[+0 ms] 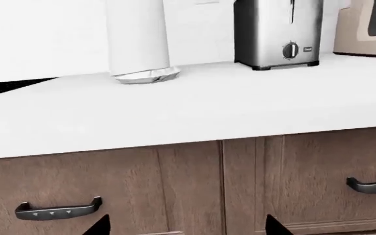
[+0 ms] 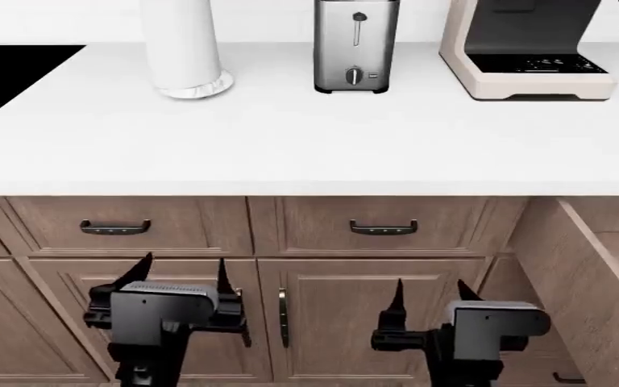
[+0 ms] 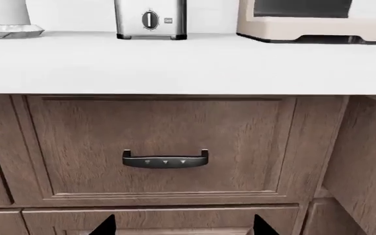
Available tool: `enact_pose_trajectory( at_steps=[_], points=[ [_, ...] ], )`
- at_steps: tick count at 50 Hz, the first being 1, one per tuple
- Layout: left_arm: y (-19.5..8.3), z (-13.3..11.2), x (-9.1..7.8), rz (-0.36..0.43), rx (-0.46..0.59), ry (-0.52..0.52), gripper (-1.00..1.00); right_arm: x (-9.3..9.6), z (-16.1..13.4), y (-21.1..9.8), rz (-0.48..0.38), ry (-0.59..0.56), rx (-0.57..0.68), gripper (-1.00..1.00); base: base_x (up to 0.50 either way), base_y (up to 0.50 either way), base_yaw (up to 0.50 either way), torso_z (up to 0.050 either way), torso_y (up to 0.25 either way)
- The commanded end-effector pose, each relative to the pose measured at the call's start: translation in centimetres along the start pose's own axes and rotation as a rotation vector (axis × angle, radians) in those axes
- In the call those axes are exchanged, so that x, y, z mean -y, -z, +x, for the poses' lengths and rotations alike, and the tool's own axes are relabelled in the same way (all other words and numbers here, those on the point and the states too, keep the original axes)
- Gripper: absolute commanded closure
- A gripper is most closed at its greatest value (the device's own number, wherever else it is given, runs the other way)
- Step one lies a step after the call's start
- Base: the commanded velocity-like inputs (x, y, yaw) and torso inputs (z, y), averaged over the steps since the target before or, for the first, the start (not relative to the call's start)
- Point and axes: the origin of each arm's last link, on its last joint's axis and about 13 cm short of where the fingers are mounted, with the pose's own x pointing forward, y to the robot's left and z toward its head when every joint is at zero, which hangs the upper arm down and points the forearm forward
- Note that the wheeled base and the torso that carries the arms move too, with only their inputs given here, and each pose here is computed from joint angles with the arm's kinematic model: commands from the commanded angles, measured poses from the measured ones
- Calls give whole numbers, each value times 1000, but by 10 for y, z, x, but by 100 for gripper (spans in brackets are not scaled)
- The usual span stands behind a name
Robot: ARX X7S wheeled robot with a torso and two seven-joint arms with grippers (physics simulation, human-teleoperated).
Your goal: Close the right drawer.
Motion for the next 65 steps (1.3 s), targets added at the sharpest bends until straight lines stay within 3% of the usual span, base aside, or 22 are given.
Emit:
enact_pose_trajectory(
  at_steps=[1, 3, 5, 6, 7, 9, 11, 12, 14, 15, 17, 22, 27, 32, 46, 65],
  points=[
    [-104, -22, -11, 1, 32, -3, -100, 10, -26, -83, -8, 23, 45, -100, 0, 0, 0, 0, 0],
    [-118, -17, -16, -4, 23, -47, -100, 11, -31, -102, -10, 18, 65, -100, 0, 0, 0, 0, 0],
    [-138, -13, -47, -27, 26, -312, -100, 13, -35, -120, -14, 10, 81, -100, 0, 0, 0, 0, 0],
    [-146, -7, -52, -33, 30, -362, -100, 13, -35, -123, -22, 15, 78, -100, 0, 0, 0, 0, 0],
    [-166, 4, -57, 14, 107, -373, -100, 21, -33, -133, -55, 86, 106, -100, 0, 0, 0, 0, 0],
    [-191, 3, -47, 13, 205, -371, -100, 27, -35, -151, -106, 180, 176, -100, 0, 0, 0, 0, 0],
    [-205, -7, -43, -8, 202, -408, -100, 30, -37, -167, -78, 273, 190, -100, 0, 0, 0, 0, 0],
    [-210, -14, -41, -17, 181, -375, -100, 28, -39, -174, -82, 261, 201, -100, 0, 0, 0, 0, 0],
    [-226, -28, -41, -21, 128, -140, -100, 24, -46, -191, -85, 198, 233, -100, 0, 0, 0, 0, 0],
    [-229, -38, -41, -14, 97, 0, -100, 21, -54, -193, -105, 105, 218, -100, 0, 0, 0, 0, 0],
    [-246, -39, -48, -54, 112, -11, -100, 22, -66, -210, -56, 4, 189, -100, 0, 0, 0, 0, 0],
    [-265, -44, -61, -111, 122, -25, -100, 23, -82, -241, -73, -31, 215, -100, 0, 0, 0, 0, 0],
    [-285, -52, -73, -98, 191, -25, -100, 30, -92, -253, -104, -28, 226, -100, 0, 0, 0, 0, 0],
    [-291, -52, -80, -139, 178, -41, -100, 37, -103, -271, -94, -10, 266, -100, 0, 0, 0, 0, 0],
    [-303, -66, -82, -141, 221, -18, -100, 33, -124, -290, -100, -71, 306, -100, 0, -20, 0, 0, 0],
    [-303, -68, -81, -144, 229, -17, -100, 37, -132, -300, -91, -54, 340, -100, 0, 0, -500, 0, 0]
  ],
)
